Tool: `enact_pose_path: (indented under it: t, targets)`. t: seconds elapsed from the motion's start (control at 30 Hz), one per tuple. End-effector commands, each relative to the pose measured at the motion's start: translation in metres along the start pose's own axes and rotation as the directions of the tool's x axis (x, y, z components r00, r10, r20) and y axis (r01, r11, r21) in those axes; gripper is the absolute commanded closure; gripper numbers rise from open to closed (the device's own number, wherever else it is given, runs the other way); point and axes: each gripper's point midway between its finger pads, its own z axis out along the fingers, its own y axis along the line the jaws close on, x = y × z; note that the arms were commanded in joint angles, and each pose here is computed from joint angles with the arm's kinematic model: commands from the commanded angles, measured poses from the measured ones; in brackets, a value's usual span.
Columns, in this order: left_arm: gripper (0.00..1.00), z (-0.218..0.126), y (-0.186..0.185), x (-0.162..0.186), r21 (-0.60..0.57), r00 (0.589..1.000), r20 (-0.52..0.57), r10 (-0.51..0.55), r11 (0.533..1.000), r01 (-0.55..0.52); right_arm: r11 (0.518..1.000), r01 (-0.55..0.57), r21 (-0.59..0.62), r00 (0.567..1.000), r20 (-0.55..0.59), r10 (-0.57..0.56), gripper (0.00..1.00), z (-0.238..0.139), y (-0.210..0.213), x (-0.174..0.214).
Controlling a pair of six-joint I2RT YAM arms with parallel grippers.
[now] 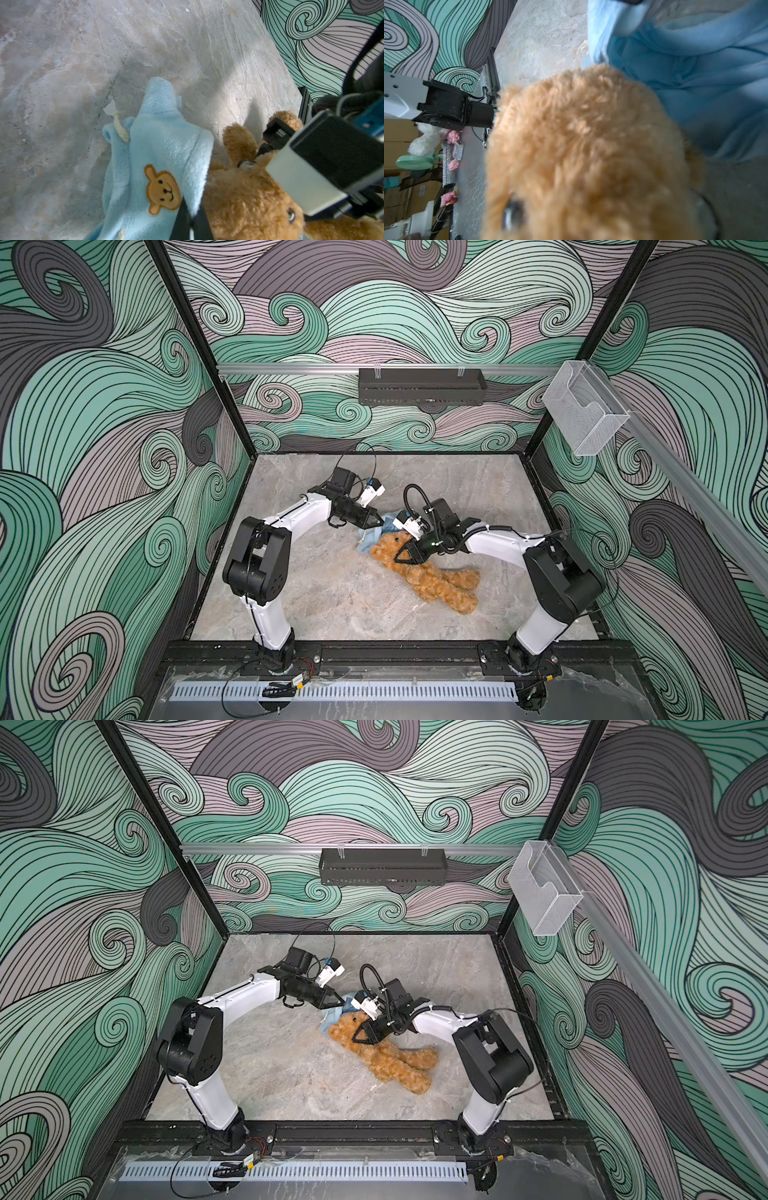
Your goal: Dress the teddy bear
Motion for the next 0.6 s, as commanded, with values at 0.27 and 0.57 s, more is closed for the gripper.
enact_pose_path:
  t: [0.27, 0.57]
  targets:
    - [1.00, 0.003, -0.019, 0.009, 0.125, 0.998, -0.047, 0.030, 0.992, -0.024, 0.997, -0.055, -0.050, 0.988, 0.139, 0.062, 0.68, -0.006, -0.027, -0.034]
    - [1.00, 0.007, -0.022, 0.018, 0.151, 0.996, -0.086, 0.018, 0.989, -0.005, 0.950, -0.279, 0.136, 0.927, 0.297, 0.230, 0.71, -0.008, -0.077, -0.041]
